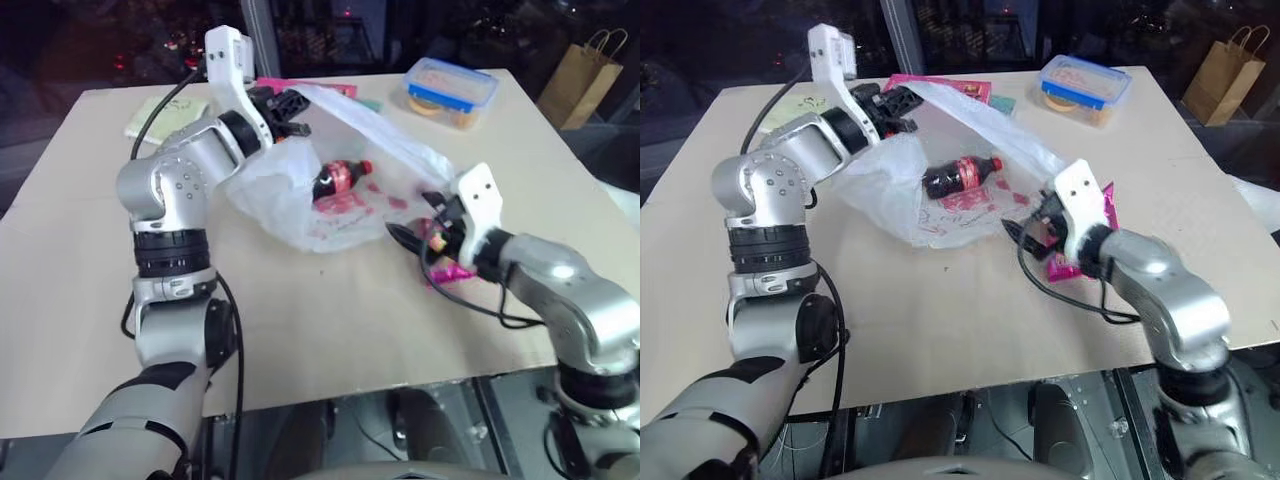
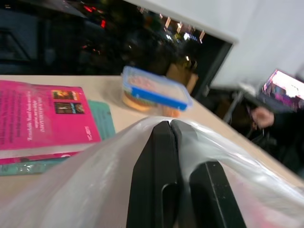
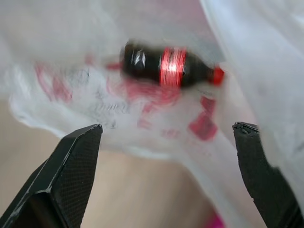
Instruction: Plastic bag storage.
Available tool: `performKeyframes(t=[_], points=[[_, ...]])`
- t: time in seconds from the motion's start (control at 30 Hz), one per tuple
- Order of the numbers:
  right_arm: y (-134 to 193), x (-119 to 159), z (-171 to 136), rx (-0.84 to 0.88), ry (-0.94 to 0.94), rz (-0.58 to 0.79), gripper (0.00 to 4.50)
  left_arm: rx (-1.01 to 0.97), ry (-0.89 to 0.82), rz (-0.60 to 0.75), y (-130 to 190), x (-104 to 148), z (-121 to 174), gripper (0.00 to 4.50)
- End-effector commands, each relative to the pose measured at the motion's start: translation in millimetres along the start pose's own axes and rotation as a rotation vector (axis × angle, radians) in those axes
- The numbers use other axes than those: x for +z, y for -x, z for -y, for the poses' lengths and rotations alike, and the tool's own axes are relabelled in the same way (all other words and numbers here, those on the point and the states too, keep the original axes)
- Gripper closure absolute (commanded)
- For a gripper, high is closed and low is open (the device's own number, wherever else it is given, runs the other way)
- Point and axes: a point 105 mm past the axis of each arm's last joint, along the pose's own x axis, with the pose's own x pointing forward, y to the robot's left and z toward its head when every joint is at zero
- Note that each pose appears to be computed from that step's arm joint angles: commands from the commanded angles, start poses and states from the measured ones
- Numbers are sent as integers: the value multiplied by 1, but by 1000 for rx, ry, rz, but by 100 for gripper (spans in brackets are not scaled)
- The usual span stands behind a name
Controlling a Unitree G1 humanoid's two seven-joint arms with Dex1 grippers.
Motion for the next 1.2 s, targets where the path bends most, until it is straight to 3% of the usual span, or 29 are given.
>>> performKeyframes(t=[0.03, 0.13, 0.27, 0.4, 0.5, 0.7, 0.83, 0.97, 1.1, 1.2], points=[[22, 18, -5, -36, 18, 78, 4, -15, -183, 21, -1, 5, 8, 450], [9, 27, -8, -37, -29, 131, 4, -110, -237, 7, -7, -5, 31, 450], [-38, 26, 5, -60, -57, 131, 4, -198, -242, 1, -11, -15, 54, 450], [-55, 39, -16, 163, 16, 153, 4, -183, -227, 17, -17, -13, 58, 450], [-31, 79, -42, 398, -61, 304, 4, -127, -219, 34, -21, -10, 52, 450], [20, 107, -40, 421, -118, 458, 4, 2, -188, 39, -24, -10, 27, 450], [25, 104, -39, 404, -167, 454, 4, -41, -170, 57, -27, -8, 35, 450], [21, 96, -38, 353, -88, 388, 4, -73, -169, 66, -28, -7, 43, 450], [46, 98, -34, 296, -40, 398, 4, 4, -140, 57, -24, -7, 24, 450], [79, 83, -25, 192, 2, 308, 4, 29, -117, 59, -17, -6, 13, 450]])
